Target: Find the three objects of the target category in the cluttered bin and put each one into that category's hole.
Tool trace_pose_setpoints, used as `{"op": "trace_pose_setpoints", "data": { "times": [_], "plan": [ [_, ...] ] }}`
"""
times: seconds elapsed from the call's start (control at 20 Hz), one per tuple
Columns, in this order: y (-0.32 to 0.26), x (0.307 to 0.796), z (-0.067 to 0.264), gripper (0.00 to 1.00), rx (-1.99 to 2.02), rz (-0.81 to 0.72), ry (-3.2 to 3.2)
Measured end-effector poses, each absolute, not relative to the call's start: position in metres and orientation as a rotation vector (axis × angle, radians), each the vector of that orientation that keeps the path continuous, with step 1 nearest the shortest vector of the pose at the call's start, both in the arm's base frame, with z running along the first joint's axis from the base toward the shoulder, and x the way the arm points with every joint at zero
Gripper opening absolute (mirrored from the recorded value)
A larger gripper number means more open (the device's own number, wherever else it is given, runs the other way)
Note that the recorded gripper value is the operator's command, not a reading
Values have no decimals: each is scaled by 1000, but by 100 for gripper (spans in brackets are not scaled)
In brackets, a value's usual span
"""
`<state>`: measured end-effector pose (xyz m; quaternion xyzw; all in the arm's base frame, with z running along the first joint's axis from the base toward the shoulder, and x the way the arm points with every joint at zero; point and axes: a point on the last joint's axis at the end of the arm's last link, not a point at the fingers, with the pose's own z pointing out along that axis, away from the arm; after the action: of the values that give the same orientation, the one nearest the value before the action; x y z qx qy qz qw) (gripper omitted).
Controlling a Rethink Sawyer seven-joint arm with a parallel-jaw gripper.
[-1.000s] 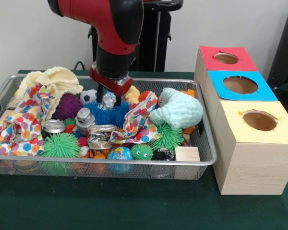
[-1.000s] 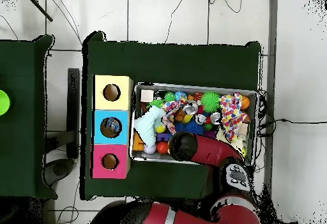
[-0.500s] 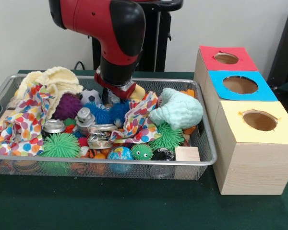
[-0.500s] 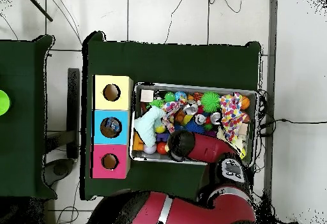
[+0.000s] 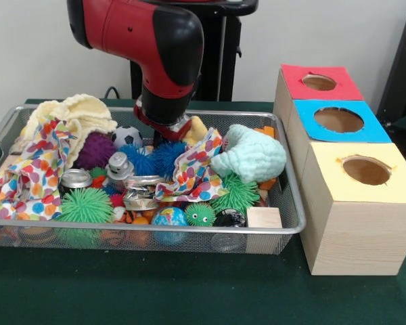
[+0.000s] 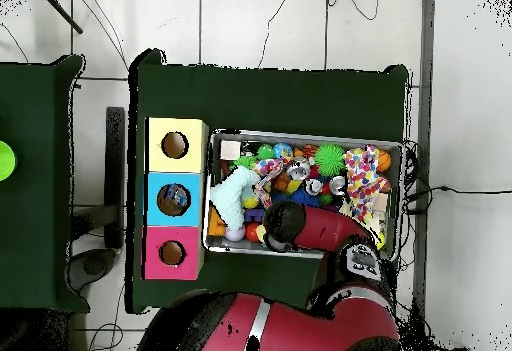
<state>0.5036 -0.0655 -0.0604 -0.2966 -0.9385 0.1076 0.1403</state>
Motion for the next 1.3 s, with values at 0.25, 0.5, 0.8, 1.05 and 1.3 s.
{"op": "trace_pose_setpoints", "data": {
  "times": [0.25, 0.5, 0.8, 1.05, 1.3],
  "plan": [
    [-66, 504, -60, 0, -857, 311, -2715],
    [-70, 514, -53, 0, -852, 316, -2786],
    [-79, 540, -8, 0, -890, 305, -2904],
    [-88, 565, 43, 0, -944, 302, -2989],
    [-98, 577, 68, 0, -983, 301, -3028]
  ]
}}
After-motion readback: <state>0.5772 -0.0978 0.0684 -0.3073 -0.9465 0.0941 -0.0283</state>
